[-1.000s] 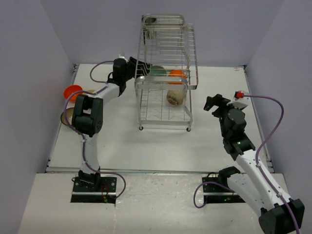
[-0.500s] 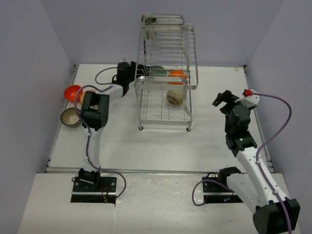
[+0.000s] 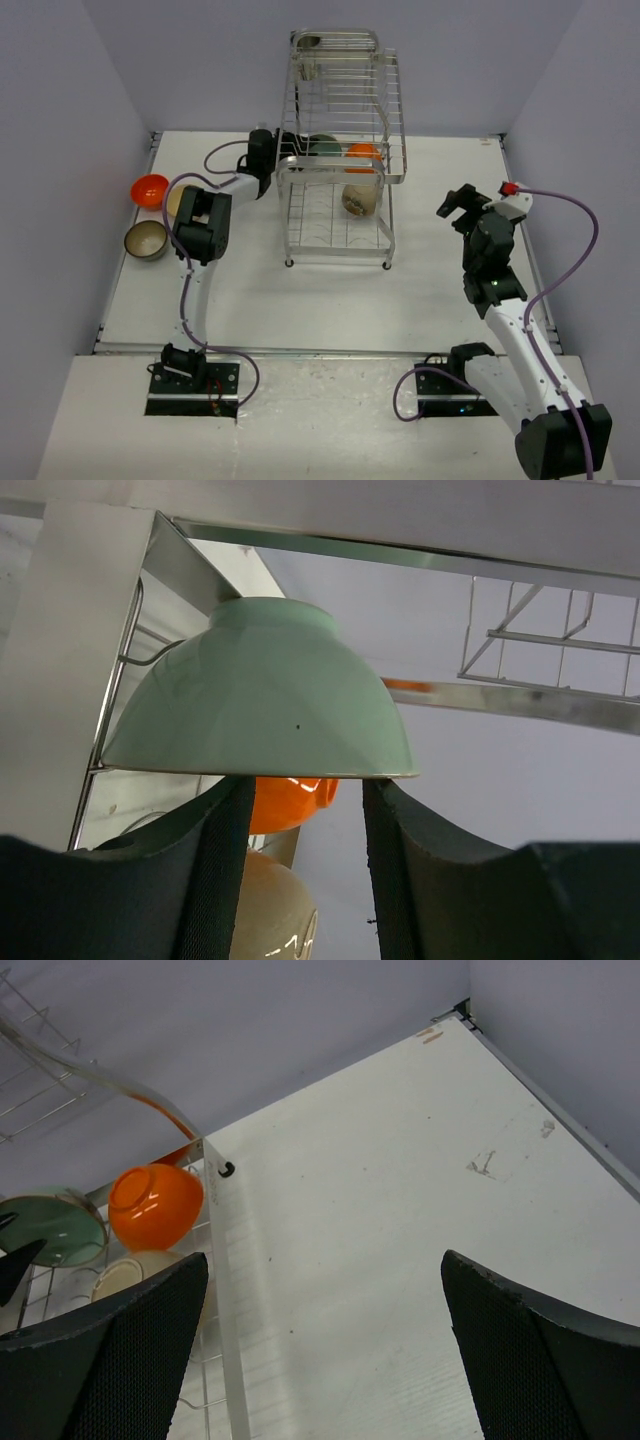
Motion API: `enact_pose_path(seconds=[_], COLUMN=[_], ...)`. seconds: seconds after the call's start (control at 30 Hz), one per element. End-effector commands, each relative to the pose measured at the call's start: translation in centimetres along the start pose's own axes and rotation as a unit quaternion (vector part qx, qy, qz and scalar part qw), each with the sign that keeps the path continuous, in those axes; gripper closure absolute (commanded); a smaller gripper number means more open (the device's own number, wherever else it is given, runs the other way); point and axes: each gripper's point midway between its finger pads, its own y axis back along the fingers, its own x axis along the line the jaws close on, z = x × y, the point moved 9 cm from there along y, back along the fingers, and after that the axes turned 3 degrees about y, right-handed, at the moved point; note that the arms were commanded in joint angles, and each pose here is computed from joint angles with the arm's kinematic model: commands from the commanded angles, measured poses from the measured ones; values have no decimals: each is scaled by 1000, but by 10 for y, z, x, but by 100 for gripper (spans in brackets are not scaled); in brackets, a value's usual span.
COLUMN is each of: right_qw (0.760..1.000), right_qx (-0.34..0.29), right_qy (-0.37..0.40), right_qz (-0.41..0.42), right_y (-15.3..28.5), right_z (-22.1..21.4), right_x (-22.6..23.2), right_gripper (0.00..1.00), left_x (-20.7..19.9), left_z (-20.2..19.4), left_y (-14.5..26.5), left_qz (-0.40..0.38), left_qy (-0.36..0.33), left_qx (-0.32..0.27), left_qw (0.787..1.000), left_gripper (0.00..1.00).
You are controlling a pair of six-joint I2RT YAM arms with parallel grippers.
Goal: Unload the bowls from the dish rack
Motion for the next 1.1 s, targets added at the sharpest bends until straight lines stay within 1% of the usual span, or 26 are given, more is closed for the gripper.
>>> enact_pose_path(seconds=[0.0, 0.13, 0.17, 0.23, 0.4, 0.53, 0.63, 0.73, 0.8, 0.83, 0.9, 0.93, 0.97, 1.07], right_qw=[1000, 1000, 1000, 1000, 999, 999, 999, 999, 999, 999, 999, 999, 999, 999], right_qx=[-23, -20, -19, -18, -21, -22, -21, -23, -23, -25, -27, -28, -28, -34], right_qy=[-8, -14, -14, -15, -19, -20, -20, -21, -21, -21, -19, -18, -14, -7], right_qz=[10, 14, 15, 15, 18, 22, 21, 24, 23, 24, 24, 24, 24, 21], right_y=[-1, 1, 2, 3, 7, 9, 11, 12, 12, 13, 13, 14, 14, 17], right_z=[13, 11, 11, 10, 12, 13, 12, 12, 13, 13, 14, 14, 14, 14], right_x=[5, 5, 5, 4, 3, 3, 2, 2, 1, 2, 1, 1, 1, -3], right_gripper=[1, 1, 1, 1, 1, 1, 1, 1, 1, 1, 1, 1, 1, 1], left_x=[-27, -38, -33, -38, -39, -47, -50, -56, -56, -63, -61, -66, -62, -65], left_z=[1, -8, -10, -14, -24, -34, -37, -37, -37, -37, -35, -33, -33, -31], left_y=[5, 20, 22, 29, 35, 38, 40, 39, 34, 32, 26, 24, 20, 13], left_qz=[-56, -70, -62, -74, -73, -90, -96, -104, -94, -101, -90, -94, -77, -79], left_qy=[-2, -8, -6, -7, -8, -17, -16, -15, -14, -15, -11, -13, -14, -14], left_qx=[-7, -3, -3, -2, 4, 11, 7, -2, -12, -15, -29, -41, -47, -65], left_qw=[998, 997, 998, 997, 997, 996, 995, 995, 995, 995, 995, 995, 996, 995], left_gripper=[52, 51, 51, 51, 50, 44, 43, 43, 43, 43, 43, 43, 43, 43])
